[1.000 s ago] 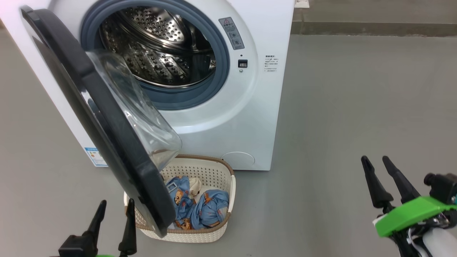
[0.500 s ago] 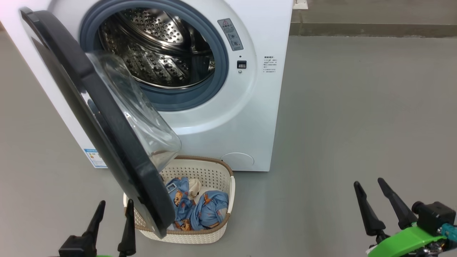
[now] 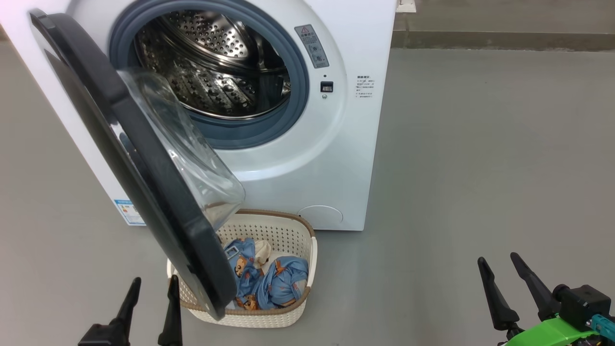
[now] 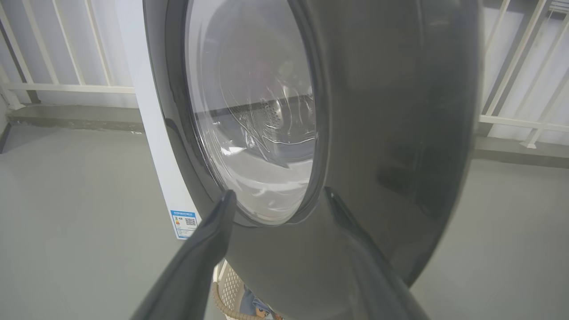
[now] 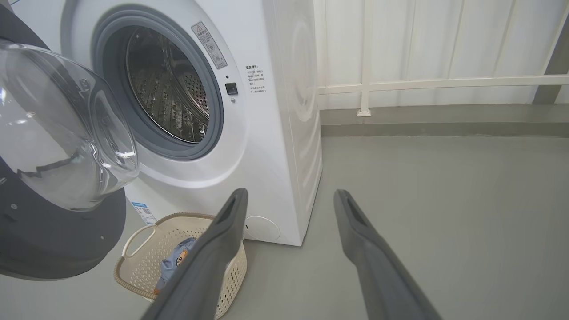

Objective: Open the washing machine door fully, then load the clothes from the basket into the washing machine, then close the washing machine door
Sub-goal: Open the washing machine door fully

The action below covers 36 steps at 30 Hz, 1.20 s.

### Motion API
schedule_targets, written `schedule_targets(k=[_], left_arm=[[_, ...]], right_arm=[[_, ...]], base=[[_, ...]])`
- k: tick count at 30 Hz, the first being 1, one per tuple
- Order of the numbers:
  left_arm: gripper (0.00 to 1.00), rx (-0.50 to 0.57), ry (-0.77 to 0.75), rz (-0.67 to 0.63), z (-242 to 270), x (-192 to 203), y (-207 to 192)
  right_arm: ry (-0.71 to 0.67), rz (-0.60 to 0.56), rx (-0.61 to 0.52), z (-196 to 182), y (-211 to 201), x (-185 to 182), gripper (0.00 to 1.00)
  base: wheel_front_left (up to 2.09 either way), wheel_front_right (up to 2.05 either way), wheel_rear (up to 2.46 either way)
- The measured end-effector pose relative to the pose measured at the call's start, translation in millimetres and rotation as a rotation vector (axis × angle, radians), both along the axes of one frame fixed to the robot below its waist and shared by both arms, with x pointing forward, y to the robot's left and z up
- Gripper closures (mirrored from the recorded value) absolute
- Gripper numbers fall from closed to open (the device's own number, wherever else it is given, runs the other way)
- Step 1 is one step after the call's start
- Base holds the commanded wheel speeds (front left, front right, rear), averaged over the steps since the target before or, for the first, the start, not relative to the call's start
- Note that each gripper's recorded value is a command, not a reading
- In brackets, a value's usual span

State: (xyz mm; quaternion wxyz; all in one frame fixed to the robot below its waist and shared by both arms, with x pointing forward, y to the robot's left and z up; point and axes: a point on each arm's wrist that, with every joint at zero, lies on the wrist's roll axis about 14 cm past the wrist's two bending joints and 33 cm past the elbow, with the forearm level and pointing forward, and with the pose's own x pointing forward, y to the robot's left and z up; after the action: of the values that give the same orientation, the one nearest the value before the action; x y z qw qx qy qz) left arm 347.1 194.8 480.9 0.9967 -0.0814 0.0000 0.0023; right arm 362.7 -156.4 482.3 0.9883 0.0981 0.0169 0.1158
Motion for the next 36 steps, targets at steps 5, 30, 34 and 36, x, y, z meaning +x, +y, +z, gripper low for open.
schedule_targets(k=[5,30,34,36], left_arm=[[0.4,-0.002,0.0,0.011,-0.1,-0.4,3.2],[1.0,0.057,-0.496,-0.096,174.3,-9.4,-46.0],[1.0,0.023,-0.447,-0.205,165.9,-8.5,-80.7],[1.0,-0.013,-0.399,-0.247,153.0,-5.9,-93.4]], right_arm=[[-0.006,-0.01,-0.003,1.4,-3.0,0.5,0.0],[-0.038,-0.011,0.001,10.9,0.1,2.8,0.0],[-0.035,-0.019,0.003,10.0,-2.4,2.7,0.0],[-0.033,-0.022,0.002,9.3,-3.2,2.4,0.0]], base=[[0.0,0.0,0.0],[0.0,0.0,0.0],[0.0,0.0,0.0],[0.0,0.0,0.0]])
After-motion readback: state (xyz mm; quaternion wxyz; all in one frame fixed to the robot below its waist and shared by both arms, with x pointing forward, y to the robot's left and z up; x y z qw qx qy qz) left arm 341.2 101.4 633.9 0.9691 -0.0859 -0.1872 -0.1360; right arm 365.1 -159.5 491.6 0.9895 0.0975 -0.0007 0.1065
